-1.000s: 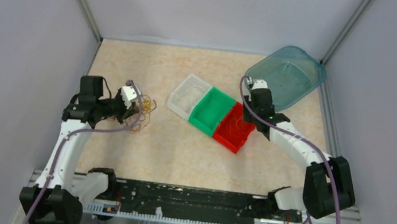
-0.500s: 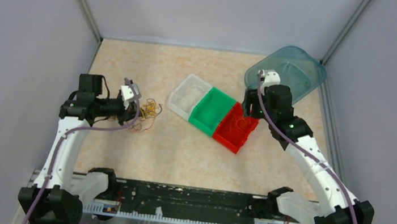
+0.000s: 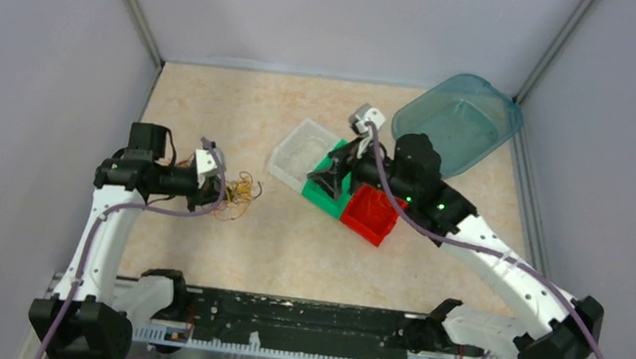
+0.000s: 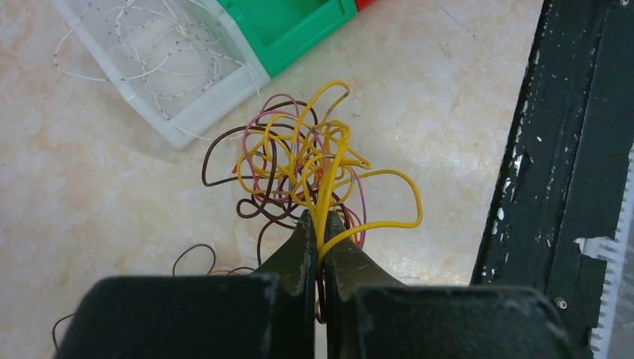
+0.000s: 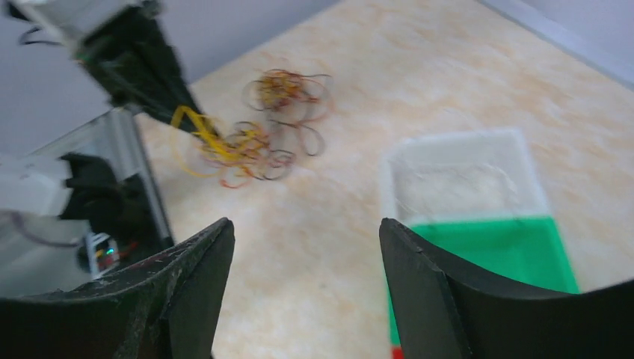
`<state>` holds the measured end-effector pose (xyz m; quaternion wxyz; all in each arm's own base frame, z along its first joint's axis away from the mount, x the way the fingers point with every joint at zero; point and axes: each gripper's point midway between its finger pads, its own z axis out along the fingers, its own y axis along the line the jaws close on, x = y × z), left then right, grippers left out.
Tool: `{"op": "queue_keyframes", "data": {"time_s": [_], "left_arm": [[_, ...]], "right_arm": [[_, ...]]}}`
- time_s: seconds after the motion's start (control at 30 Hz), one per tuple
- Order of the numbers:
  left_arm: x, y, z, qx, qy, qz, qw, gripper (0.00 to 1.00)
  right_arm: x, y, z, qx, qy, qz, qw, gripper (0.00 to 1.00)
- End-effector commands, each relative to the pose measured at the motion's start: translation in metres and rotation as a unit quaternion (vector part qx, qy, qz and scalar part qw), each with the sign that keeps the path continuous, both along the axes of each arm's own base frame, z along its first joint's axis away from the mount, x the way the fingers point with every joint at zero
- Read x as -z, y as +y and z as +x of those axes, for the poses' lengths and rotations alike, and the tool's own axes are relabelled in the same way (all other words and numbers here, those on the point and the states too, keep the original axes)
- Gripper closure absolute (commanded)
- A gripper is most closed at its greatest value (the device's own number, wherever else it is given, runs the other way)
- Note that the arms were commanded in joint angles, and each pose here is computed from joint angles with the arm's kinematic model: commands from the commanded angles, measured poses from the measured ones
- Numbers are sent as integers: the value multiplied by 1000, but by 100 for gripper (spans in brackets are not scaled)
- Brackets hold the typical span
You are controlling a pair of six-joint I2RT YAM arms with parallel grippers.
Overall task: Untangle the cables
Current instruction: Untie the cable.
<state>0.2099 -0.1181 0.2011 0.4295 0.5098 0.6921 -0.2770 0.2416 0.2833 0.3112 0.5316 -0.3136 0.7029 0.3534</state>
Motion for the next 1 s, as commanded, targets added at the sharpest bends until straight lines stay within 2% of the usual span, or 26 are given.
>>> {"op": "queue_keyframes", "data": {"time_s": [0.0, 0.13, 0.27, 0.53, 0.83, 0.9, 0.97], "left_arm": [[-7, -7, -15, 46, -26, -10, 999, 100], [-9, -10, -19, 59, -39, -15, 997, 100], [-11, -13, -24, 70, -45, -25, 996, 100], [-9, -12, -25, 73, -43, -21, 996, 100], [-7, -10, -25, 72, -46, -10, 996, 100], [-9, -10, -26, 73, -48, -12, 996, 100], [-10, -11, -26, 74, -49, -12, 996, 99]], "right_arm": [[-55, 77, -53, -215, -88, 94, 968, 29], [-51, 118, -68, -297, -70, 113, 946, 31], [-39, 151, -67, -332, -41, 125, 934, 33], [-3, 196, -68, -371, 1, 100, 923, 36], [36, 204, -65, -370, 34, 52, 927, 49], [38, 205, -64, -367, 37, 51, 928, 56], [38, 206, -63, -365, 41, 52, 928, 67]]}}
